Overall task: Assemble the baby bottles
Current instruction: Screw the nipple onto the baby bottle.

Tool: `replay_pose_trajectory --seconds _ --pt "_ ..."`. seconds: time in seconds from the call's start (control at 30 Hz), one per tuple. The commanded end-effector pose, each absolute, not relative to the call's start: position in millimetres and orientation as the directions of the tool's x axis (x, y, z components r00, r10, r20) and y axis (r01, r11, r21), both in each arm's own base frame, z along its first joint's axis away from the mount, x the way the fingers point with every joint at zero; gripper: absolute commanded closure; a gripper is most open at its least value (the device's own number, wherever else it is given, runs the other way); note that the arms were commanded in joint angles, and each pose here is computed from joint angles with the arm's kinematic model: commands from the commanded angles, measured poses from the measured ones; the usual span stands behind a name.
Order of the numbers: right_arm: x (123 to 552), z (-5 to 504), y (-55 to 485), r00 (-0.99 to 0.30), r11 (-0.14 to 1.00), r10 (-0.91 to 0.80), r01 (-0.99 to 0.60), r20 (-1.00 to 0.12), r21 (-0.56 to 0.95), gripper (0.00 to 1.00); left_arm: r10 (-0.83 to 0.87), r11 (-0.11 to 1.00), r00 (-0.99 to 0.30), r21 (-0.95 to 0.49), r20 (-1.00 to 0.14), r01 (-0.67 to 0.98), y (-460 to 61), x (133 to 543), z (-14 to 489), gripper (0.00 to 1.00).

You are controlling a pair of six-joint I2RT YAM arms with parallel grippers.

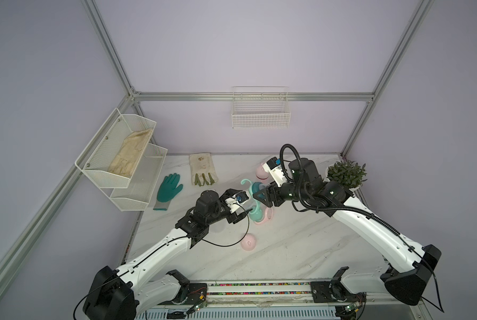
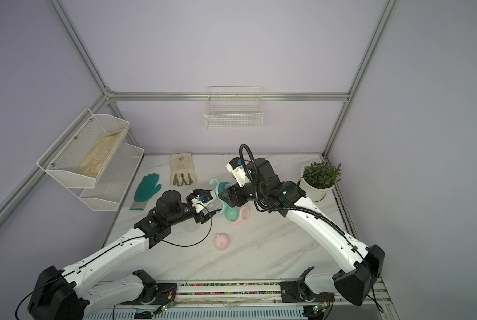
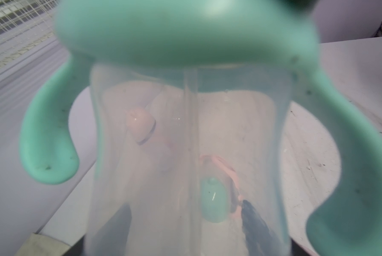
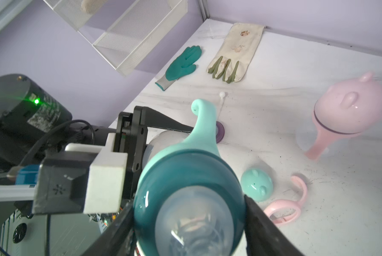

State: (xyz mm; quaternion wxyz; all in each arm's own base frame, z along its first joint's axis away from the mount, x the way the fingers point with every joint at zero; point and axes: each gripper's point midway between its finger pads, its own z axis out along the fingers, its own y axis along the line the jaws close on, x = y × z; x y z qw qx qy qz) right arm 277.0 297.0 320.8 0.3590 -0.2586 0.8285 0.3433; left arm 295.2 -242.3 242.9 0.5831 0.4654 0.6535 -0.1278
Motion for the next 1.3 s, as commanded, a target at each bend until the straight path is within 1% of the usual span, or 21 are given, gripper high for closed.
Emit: replay_pose_trajectory --seconds 0.0,0.13,0.23,0.37,0.4,0.43,0.5,0.53,0.57,0.67,0.77,0.93,1.27 --pt "286.5 334.2 307.5 -0.645 0.605 -0.072 -0.635 -0.761 0.48 0.92 0.408 0.719 0.193 0.445 -0.892 0.533 -212.6 323.2 292.0 1.0" --pt "304.6 327.3 316.8 -0.673 0.612 -0.025 -0.595 -0.74 0.521 1.0 0.421 0.755 0.202 0.465 -0.885 0.463 -201.2 327.4 296.7 1.0" --pt "311.7 329.4 324.6 -0.667 0.593 -0.007 -0.603 -0.745 0.534 1.0 0.431 0.768 0.205 0.476 -0.879 0.429 -194.9 327.8 298.5 1.0" --pt "310.9 335.1 325.7 -0.639 0.583 -0.038 -0.638 -0.768 0.502 0.99 0.45 0.735 0.197 0.486 -0.871 0.473 -200.1 323.4 292.1 1.0" --pt "308.1 337.5 326.2 -0.633 0.569 -0.05 -0.654 -0.772 0.499 0.94 0.45 0.732 0.195 0.485 -0.871 0.478 -201.2 323.8 290.9 1.0" --pt "303.2 342.0 327.9 -0.626 0.545 -0.066 -0.675 -0.777 0.497 0.87 0.453 0.727 0.19 0.485 -0.871 0.486 -202.6 324.5 287.7 1.0" --pt "296.6 345.4 328.8 -0.631 0.524 -0.088 -0.687 -0.771 0.503 0.61 0.461 0.717 0.183 0.486 -0.868 0.5 -205.7 325.9 281.1 1.0" --pt "294.5 347.7 328.8 -0.629 0.517 -0.094 -0.693 -0.772 0.502 0.51 0.465 0.711 0.178 0.486 -0.867 0.508 -207.1 326.6 277.2 1.0" --pt "293.8 350.0 328.9 -0.626 0.514 -0.097 -0.697 -0.773 0.5 0.45 0.468 0.706 0.176 0.486 -0.866 0.515 -208.4 327.0 274.6 1.0" --pt "292.5 354.3 328.1 -0.623 0.513 -0.111 -0.703 -0.775 0.492 0.32 0.466 0.683 0.179 0.481 -0.866 0.55 -214.3 323.6 268.9 1.0" --pt "294.5 357.8 325.8 -0.618 0.529 -0.111 -0.7 -0.778 0.48 0.25 0.468 0.667 0.185 0.483 -0.864 0.567 -216.6 320.4 266.5 1.0" --pt "305.2 357.4 319.4 -0.639 0.569 -0.102 -0.667 -0.763 0.482 0.24 0.47 0.642 0.21 0.495 -0.858 0.586 -219.5 314.5 261.6 1.0" --pt "313.9 351.5 322.9 -0.681 0.567 -0.104 -0.639 -0.725 0.519 0.23 0.481 0.61 0.221 0.505 -0.849 0.61 -225.5 313.8 252.0 1.0"
